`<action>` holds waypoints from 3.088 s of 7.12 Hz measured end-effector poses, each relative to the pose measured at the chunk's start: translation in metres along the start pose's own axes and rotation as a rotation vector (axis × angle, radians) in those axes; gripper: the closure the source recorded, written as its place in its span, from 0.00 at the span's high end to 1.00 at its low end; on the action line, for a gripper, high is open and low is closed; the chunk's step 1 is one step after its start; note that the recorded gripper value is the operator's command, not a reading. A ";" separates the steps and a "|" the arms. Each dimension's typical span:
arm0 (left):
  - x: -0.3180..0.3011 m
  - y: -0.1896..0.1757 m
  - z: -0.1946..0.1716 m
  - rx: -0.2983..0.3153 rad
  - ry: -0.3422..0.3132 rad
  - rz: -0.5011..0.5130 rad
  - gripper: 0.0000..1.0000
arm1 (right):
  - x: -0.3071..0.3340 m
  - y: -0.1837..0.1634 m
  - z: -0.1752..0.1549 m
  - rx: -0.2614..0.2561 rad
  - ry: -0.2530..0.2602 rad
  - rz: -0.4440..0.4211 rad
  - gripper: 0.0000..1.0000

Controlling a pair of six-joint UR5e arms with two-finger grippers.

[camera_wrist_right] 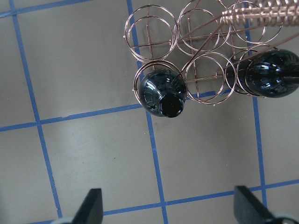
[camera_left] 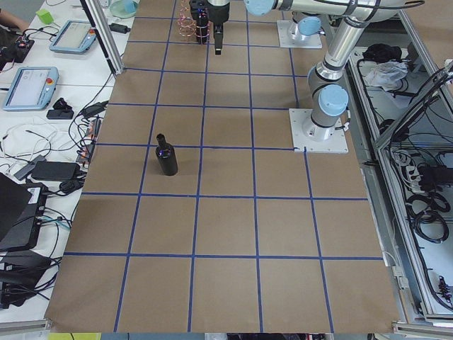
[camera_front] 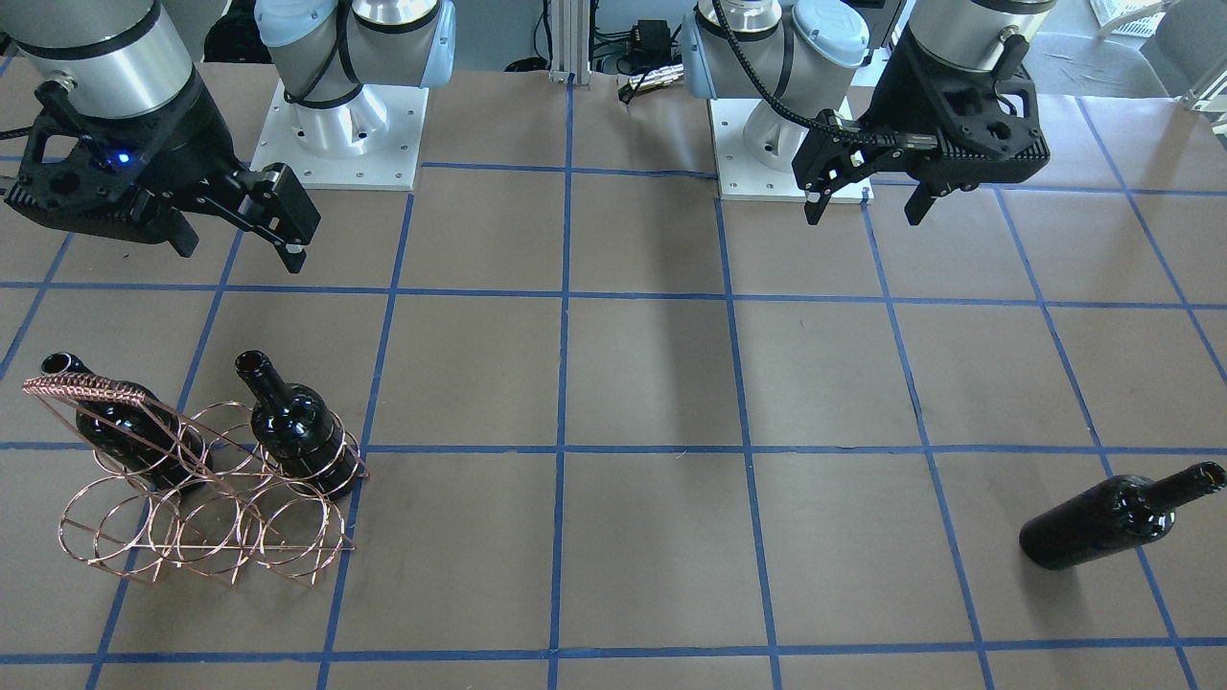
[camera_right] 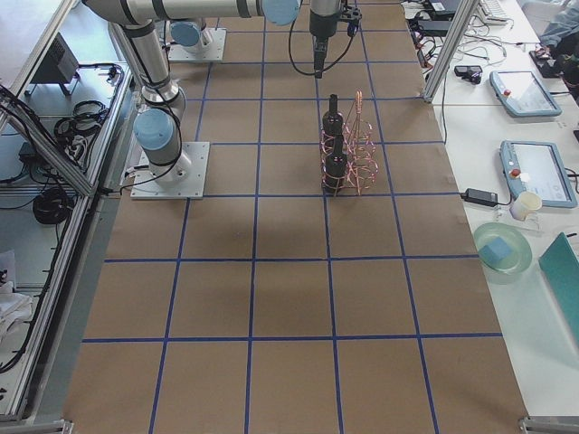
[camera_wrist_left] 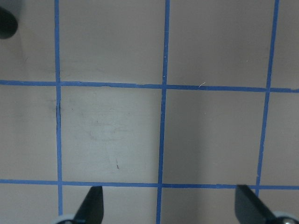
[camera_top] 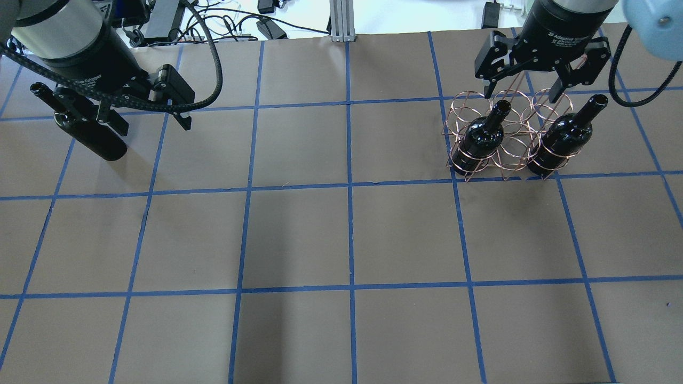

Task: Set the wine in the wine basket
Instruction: 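Lower the left gripper over the neck of the dark bottle lying on the table, then close the left gripper around the dark bottle's neck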

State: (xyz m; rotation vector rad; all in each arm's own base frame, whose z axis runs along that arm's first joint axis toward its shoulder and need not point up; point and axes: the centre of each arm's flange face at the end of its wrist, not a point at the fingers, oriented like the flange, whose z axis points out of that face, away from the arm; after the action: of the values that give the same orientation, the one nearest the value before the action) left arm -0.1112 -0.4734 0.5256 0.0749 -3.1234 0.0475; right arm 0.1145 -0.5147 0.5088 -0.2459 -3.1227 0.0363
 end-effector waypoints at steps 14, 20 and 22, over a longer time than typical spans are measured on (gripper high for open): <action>-0.019 -0.003 -0.008 -0.006 -0.010 -0.036 1.00 | -0.004 0.002 0.002 -0.008 -0.013 -0.095 1.00; -0.134 -0.053 -0.014 0.063 -0.033 -0.073 1.00 | -0.005 0.002 0.005 -0.018 -0.017 -0.101 1.00; -0.207 -0.087 0.010 0.090 -0.051 0.021 1.00 | -0.006 0.003 0.004 -0.019 -0.018 -0.112 1.00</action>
State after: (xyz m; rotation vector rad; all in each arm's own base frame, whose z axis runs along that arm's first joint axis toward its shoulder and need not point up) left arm 0.0991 -0.5502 0.5143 0.0456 -3.1718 0.1899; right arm 0.1213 -0.5127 0.5046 -0.0704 -3.1499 0.0087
